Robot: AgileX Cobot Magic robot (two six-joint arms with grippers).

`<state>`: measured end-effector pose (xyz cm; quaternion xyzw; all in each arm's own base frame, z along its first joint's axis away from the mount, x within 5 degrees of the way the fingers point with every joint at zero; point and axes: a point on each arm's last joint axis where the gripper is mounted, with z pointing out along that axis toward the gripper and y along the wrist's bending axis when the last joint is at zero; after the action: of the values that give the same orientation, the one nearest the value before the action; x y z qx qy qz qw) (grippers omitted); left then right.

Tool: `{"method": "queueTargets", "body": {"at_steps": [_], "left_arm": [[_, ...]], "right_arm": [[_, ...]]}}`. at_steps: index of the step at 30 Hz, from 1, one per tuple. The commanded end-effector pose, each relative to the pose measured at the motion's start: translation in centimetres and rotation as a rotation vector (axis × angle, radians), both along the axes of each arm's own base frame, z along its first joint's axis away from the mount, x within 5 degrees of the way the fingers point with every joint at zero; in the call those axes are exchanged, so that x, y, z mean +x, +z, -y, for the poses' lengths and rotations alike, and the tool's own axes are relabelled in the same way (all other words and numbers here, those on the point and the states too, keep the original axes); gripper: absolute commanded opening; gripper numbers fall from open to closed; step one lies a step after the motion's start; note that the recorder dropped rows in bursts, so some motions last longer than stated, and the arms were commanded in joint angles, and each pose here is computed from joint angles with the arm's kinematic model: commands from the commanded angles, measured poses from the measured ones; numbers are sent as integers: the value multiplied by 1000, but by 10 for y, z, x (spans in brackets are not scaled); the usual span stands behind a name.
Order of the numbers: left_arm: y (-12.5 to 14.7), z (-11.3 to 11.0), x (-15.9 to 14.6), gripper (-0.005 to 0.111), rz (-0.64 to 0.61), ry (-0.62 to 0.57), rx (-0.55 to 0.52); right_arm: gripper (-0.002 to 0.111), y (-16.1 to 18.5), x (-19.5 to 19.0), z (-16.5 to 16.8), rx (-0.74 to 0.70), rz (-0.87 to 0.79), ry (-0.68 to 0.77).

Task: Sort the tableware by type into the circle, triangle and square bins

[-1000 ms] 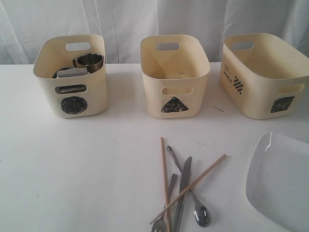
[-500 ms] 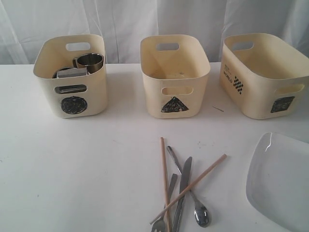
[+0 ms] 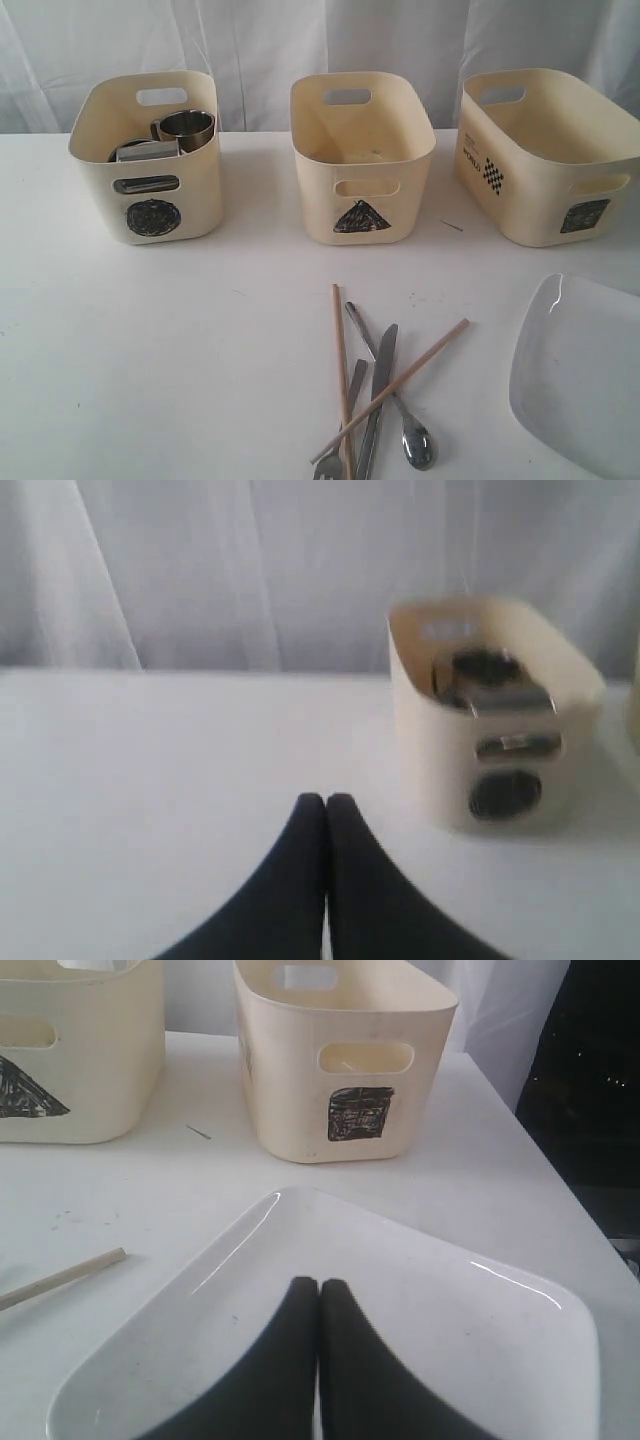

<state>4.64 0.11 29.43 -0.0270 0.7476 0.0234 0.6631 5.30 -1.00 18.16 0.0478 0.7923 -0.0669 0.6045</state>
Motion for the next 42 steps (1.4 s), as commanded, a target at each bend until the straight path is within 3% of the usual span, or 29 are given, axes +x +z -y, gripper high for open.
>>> {"method": "queueTargets", "body": {"at_steps": [1,5,10,19,27,42], "left_arm": [[-15,-3,1,0,119,46,-72],[-67,5,4,0,-146,-14,-225],[-95,6,2,0,-178,-42,-89],[-138,8,1,0,-366,-60,-112],[-137,7,2,0,-357,-149,230],[-137,7,2,0,-357,-153,244]], "right_arm": [[0,1,0,0,-6,9,-4],[0,1,0,0,-6,9,-4],[0,1,0,0,-6,9,-4],[0,1,0,0,-6,9,-4],[0,1,0,0,-6,9,-4],[0,1,0,1,-13,6,-5]]}}
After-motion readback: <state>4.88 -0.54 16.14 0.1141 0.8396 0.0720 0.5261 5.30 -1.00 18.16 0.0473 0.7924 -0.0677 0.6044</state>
